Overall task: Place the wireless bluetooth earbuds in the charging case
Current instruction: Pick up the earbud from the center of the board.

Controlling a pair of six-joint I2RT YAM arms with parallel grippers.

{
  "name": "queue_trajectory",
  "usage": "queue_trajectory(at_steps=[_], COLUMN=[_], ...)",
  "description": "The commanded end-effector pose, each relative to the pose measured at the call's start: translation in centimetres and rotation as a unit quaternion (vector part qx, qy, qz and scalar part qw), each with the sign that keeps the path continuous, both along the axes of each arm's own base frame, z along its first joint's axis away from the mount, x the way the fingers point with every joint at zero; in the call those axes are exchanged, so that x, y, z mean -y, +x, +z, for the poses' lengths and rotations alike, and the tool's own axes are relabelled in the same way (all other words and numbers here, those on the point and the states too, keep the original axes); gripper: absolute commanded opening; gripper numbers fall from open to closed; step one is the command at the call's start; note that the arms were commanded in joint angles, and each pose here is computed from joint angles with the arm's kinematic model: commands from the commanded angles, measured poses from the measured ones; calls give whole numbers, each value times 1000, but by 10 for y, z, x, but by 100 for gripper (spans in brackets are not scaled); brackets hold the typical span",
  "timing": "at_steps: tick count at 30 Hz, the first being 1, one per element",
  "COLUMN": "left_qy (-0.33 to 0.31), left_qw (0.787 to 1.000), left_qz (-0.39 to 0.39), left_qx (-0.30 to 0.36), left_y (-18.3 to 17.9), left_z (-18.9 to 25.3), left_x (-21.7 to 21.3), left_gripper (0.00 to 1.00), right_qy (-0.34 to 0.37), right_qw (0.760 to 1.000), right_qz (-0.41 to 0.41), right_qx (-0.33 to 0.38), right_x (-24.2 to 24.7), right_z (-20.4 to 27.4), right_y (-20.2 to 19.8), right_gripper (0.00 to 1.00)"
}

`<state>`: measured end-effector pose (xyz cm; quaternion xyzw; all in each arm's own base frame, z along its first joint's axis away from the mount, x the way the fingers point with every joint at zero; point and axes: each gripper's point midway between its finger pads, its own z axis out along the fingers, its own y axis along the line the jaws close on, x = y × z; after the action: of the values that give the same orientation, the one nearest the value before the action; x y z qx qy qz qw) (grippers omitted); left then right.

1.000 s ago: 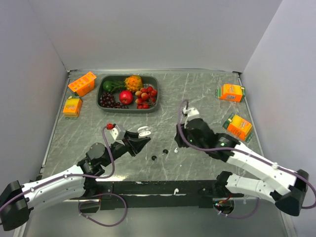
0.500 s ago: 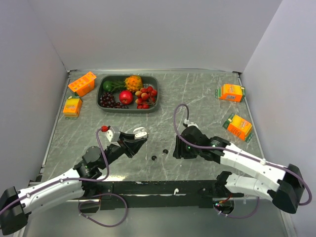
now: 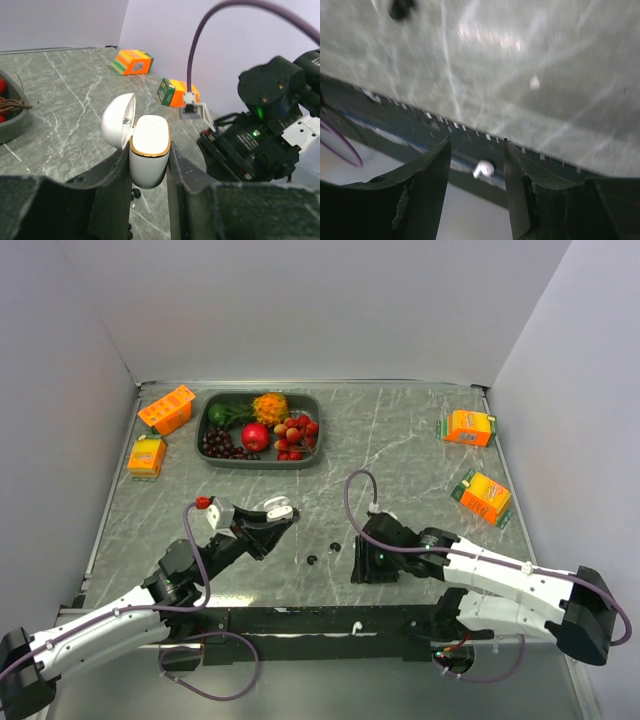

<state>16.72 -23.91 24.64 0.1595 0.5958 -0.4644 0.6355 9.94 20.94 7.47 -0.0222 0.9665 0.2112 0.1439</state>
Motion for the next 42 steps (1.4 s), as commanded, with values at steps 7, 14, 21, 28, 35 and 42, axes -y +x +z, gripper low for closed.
queue_trajectory(at_steps=[7, 14, 21, 28, 35, 42], left_qy=[-14, -18, -24, -35, -35, -34], left_qw=[1000, 1000, 1000, 999, 999, 999], left_qz=[-2, -9, -16, -15, -23, -21], left_qx=[5, -1, -8, 1, 0, 1], left_y=[1, -2, -10, -15, -18, -19], left_z=[14, 16, 14, 19, 18, 17], left_x=[4, 4, -1, -7, -5, -5], left_gripper=[1, 1, 1, 1, 1, 1], right_qy=[-22, -27, -43, -53, -64, -67], right_qw=[996, 994, 991, 986, 983, 981], right_qz=[5, 4, 19, 29, 34, 46], right_qx=[-87, -108, -128, -155, -169, -176], right_x=[4, -4, -10, -17, -16, -19], right_z=[-15, -29, -35, -41, -47, -47], right_y=[-58, -67, -77, -84, -89, -94], right_gripper=[54, 54, 53, 50, 48, 45])
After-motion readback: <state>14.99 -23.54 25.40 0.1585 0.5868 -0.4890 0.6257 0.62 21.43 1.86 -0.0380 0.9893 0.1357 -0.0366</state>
